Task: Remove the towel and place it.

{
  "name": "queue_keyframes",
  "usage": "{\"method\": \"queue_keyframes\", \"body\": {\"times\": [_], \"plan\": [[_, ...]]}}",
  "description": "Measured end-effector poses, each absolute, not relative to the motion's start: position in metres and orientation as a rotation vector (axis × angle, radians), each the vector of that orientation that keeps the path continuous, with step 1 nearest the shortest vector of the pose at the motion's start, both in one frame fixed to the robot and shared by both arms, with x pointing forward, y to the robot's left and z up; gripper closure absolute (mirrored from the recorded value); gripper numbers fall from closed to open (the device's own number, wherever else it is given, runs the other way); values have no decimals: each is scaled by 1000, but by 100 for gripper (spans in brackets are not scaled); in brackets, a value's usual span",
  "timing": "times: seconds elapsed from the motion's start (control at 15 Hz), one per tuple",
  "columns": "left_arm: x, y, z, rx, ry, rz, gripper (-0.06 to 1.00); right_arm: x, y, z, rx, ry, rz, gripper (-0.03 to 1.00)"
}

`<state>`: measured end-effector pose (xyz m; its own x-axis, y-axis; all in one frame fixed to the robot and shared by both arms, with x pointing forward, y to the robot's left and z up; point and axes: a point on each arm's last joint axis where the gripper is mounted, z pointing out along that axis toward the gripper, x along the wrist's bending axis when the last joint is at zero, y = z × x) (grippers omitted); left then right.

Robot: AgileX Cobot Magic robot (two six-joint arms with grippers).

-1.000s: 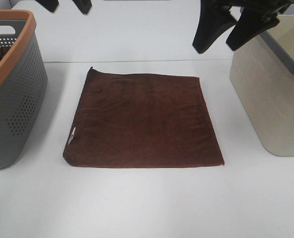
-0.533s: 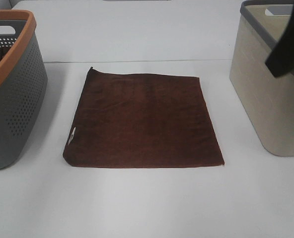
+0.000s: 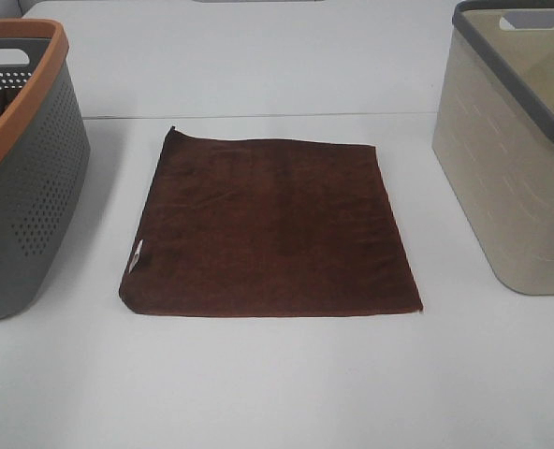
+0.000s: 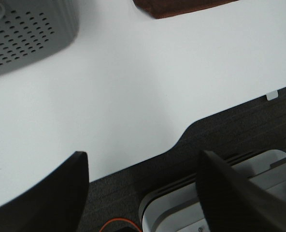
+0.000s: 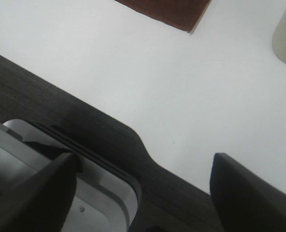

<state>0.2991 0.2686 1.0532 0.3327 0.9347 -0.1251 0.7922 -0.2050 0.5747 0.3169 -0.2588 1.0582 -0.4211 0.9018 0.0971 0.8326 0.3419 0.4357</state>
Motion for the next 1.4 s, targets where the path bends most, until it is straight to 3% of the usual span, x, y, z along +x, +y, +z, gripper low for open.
{"method": "queue_keyframes", "body": {"times": [0.2,0.67,1.4], "plan": [[273,279,1052,1944,1314,449,33,289,-271,1040,1518,2345,726,24],[256,284,1052,1978,1084,557,33,244,-288,1047,1341,2113,990,24],[256,284,1052,1979,1083,557,33,240,-290,1046,1323,2088,1013,24]]}}
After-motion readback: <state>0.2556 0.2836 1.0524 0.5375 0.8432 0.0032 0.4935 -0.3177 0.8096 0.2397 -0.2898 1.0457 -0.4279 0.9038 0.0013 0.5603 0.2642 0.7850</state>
